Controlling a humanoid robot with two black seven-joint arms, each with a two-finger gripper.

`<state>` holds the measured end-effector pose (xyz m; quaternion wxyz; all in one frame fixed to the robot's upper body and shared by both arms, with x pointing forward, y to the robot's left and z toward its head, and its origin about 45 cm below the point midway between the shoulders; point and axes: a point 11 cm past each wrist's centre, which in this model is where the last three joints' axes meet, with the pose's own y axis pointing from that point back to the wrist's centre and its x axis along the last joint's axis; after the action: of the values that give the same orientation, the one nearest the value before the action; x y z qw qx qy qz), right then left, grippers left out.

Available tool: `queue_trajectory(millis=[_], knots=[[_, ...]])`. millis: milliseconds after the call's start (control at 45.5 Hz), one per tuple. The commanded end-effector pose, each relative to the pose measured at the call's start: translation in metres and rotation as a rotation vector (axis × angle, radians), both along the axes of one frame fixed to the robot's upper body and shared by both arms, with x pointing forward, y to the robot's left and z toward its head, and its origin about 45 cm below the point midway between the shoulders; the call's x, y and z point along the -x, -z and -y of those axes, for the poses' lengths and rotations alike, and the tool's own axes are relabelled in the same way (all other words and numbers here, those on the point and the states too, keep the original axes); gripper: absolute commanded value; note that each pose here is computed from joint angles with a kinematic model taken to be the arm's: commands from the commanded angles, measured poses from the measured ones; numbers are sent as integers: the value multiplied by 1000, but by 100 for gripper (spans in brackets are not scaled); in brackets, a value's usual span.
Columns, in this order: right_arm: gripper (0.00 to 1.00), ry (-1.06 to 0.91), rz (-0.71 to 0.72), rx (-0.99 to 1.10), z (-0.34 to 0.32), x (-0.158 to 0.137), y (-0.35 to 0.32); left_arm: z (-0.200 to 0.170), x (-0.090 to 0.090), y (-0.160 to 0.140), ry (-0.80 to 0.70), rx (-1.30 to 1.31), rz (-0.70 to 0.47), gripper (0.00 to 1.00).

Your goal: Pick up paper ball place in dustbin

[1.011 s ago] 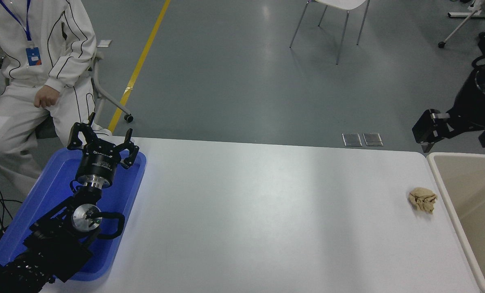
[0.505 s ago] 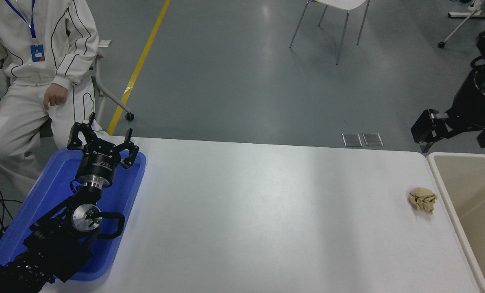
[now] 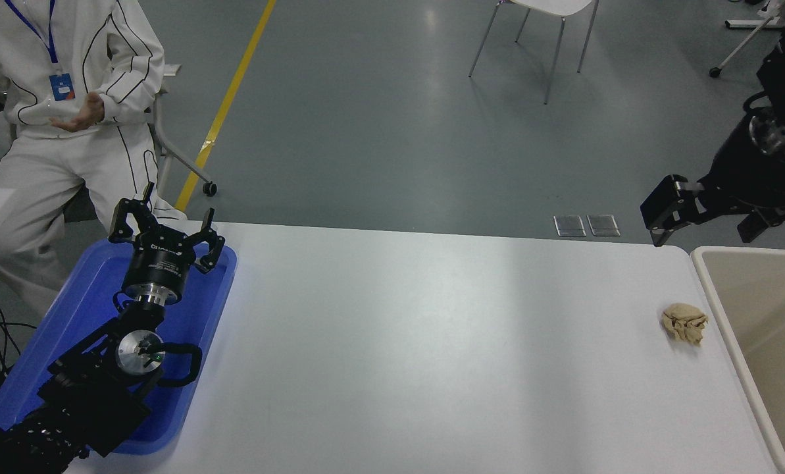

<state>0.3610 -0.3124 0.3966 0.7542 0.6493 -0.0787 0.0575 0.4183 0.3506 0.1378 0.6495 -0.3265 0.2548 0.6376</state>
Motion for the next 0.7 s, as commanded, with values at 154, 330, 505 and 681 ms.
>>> queue_trajectory(millis=[154, 330, 505, 681], knots=[[100, 41, 20, -72, 9, 0, 0, 0, 0, 1, -1, -1, -2, 100], [100, 89, 0, -75, 28, 5, 9, -1, 0, 0, -3, 0, 0, 100], [100, 139, 18, -79, 50, 6, 9, -1, 0, 0, -4, 1, 0, 100], [100, 190, 10, -83, 70, 4, 23, -1, 1, 1, -4, 0, -3, 100]])
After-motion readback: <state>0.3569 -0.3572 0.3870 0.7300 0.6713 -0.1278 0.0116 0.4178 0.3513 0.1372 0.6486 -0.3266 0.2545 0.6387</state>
